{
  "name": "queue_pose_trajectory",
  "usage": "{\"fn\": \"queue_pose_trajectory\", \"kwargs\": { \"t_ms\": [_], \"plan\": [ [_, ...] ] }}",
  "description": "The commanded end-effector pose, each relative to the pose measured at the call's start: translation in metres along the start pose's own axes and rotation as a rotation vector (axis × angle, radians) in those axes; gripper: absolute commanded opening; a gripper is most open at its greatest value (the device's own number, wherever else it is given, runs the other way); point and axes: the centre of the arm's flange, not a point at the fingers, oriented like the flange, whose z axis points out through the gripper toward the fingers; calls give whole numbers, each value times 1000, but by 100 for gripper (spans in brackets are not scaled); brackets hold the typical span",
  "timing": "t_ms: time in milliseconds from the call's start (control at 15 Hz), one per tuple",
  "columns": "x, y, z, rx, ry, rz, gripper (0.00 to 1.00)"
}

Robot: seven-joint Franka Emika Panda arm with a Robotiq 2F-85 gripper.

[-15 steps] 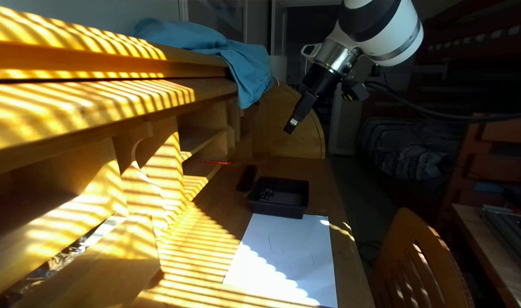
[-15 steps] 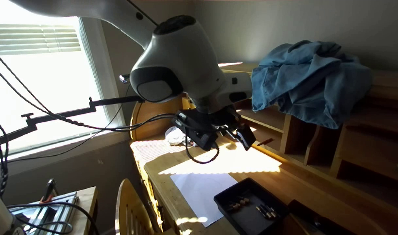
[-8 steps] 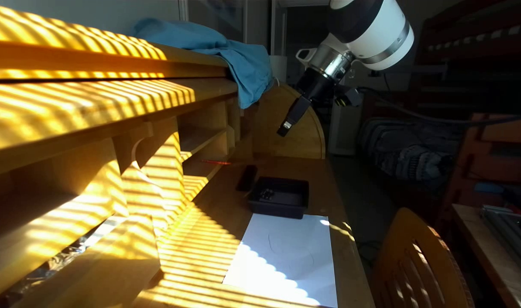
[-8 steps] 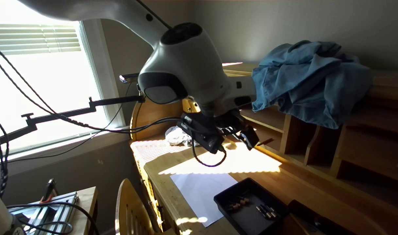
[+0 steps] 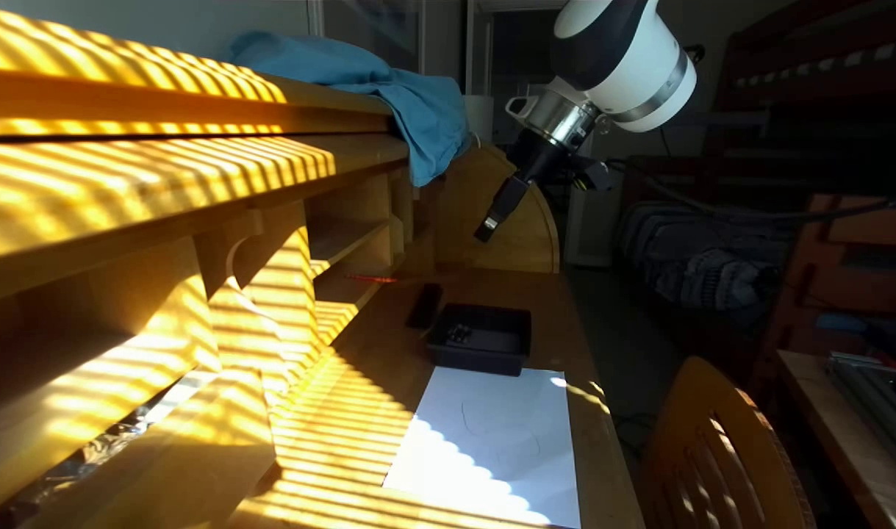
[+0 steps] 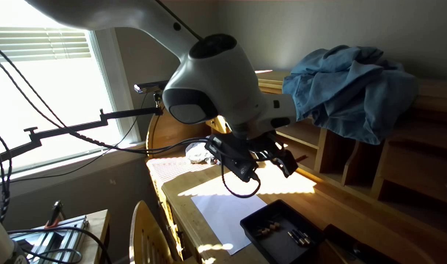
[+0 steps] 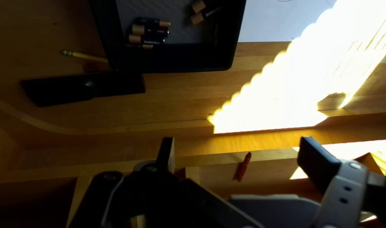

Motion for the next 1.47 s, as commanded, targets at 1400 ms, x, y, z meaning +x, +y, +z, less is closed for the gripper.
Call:
{"fn": "queue_pose_trajectory", "kwargs": {
  "t_ms": [1400],
  "plan": [
    [60,-12,95,31,-1,96,100]
  ]
}}
